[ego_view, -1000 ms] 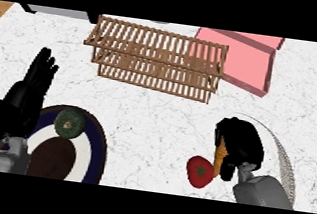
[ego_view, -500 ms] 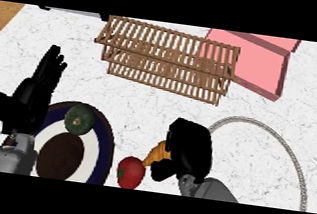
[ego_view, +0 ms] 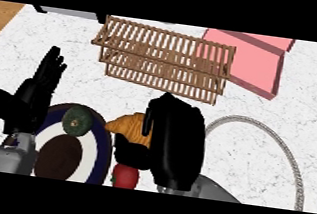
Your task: Pick the croissant from the placemat and place it in the tiered shelf
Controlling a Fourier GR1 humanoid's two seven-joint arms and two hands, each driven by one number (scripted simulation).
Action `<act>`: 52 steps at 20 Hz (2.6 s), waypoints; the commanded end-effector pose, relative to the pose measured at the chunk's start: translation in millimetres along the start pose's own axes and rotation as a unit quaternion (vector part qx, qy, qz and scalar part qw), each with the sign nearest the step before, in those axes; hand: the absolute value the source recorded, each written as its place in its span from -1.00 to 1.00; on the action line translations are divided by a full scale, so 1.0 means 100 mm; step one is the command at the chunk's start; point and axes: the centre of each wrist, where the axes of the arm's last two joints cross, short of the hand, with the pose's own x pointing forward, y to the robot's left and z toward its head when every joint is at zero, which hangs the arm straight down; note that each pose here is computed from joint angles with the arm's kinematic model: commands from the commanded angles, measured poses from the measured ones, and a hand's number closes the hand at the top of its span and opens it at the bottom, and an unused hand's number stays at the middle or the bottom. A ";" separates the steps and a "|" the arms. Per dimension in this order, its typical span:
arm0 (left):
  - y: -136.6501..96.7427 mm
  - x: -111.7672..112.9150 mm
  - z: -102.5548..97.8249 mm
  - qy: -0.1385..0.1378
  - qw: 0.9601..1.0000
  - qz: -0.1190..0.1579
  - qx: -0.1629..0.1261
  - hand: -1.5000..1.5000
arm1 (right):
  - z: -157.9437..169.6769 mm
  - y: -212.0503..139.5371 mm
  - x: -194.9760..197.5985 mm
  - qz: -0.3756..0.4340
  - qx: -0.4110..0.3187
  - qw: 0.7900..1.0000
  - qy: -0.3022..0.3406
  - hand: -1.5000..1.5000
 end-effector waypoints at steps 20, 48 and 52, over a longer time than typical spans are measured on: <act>0.03 -0.04 0.00 0.000 1.000 0.004 0.010 0.00 | -0.73 -0.48 0.58 -0.052 -0.170 0.974 0.144 1.00; 0.16 0.00 0.01 0.003 1.000 0.008 0.011 0.00 | -1.66 0.01 0.11 -0.136 -0.174 0.962 0.163 -1.00; -0.04 -0.01 -0.02 -0.012 1.000 0.002 0.002 0.00 | -1.71 0.07 0.20 -0.167 -0.180 0.960 0.135 -1.00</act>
